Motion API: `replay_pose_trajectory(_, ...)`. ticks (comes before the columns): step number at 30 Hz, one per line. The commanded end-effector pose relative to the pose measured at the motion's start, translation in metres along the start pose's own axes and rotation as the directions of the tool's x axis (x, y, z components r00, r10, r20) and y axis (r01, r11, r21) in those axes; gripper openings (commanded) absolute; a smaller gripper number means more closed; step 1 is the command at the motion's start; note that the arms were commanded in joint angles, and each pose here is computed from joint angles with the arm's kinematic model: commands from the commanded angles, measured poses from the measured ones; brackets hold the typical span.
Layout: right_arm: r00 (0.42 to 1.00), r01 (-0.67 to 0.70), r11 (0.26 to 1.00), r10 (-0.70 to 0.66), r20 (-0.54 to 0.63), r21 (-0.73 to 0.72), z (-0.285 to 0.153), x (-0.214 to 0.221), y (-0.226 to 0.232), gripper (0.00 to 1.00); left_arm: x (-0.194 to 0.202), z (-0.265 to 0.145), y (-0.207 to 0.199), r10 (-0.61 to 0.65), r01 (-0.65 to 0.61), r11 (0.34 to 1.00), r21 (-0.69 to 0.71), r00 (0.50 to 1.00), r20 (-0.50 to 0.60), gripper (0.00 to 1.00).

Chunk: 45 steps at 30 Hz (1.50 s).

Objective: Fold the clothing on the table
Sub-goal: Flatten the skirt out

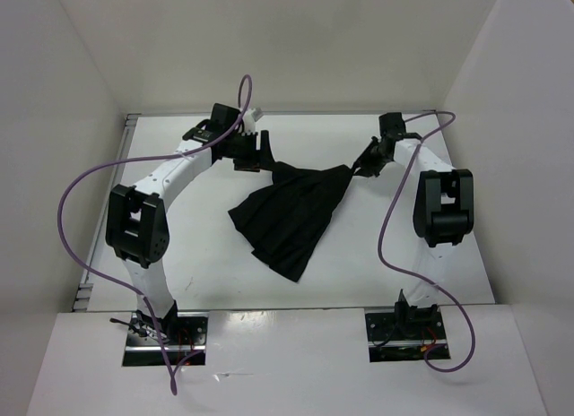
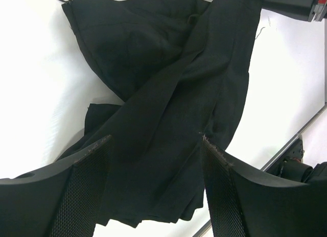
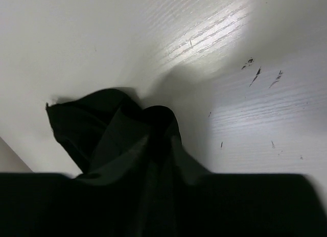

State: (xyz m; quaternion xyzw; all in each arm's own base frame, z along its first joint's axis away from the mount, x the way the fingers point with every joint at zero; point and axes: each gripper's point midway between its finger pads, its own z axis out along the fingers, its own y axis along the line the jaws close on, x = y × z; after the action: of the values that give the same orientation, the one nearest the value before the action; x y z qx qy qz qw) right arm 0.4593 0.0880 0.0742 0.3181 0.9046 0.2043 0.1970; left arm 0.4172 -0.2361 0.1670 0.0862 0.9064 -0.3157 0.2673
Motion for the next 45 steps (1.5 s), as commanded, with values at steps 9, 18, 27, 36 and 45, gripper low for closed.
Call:
replay_pose_trajectory(9,0.955,0.204,0.971,-0.169,0.245,-0.125,-0.098,0.012,0.107,0.0,-0.007,-0.002,0.009,0.005,-0.005,1.0,0.002,1.0,0.019,0.75)
replay_pose_trajectory(18,0.65,0.758,0.478,-0.495,0.577,-0.443,-0.292,0.104,0.291,0.0,-0.02,-0.006,0.047,-0.085,0.087,0.996,-0.03,0.994,0.063,0.75)
replay_pose_trajectory(27,0.766,0.55,0.824,-0.431,0.477,-0.138,-0.237,0.061,0.13,0.0,-0.017,-0.034,0.081,-0.136,0.146,0.985,-0.089,0.985,0.107,0.75)
replay_pose_trajectory(36,0.926,0.159,0.877,-0.292,0.239,0.454,-0.15,0.068,-0.068,0.0,-0.016,-0.058,0.052,-0.048,0.05,0.999,-0.016,0.99,0.129,0.75)
replay_pose_trajectory(45,0.925,0.123,0.813,-0.301,0.231,0.569,-0.139,0.063,-0.09,0.0,-0.04,-0.028,0.011,0.128,-0.154,0.969,0.191,0.981,0.144,0.75)
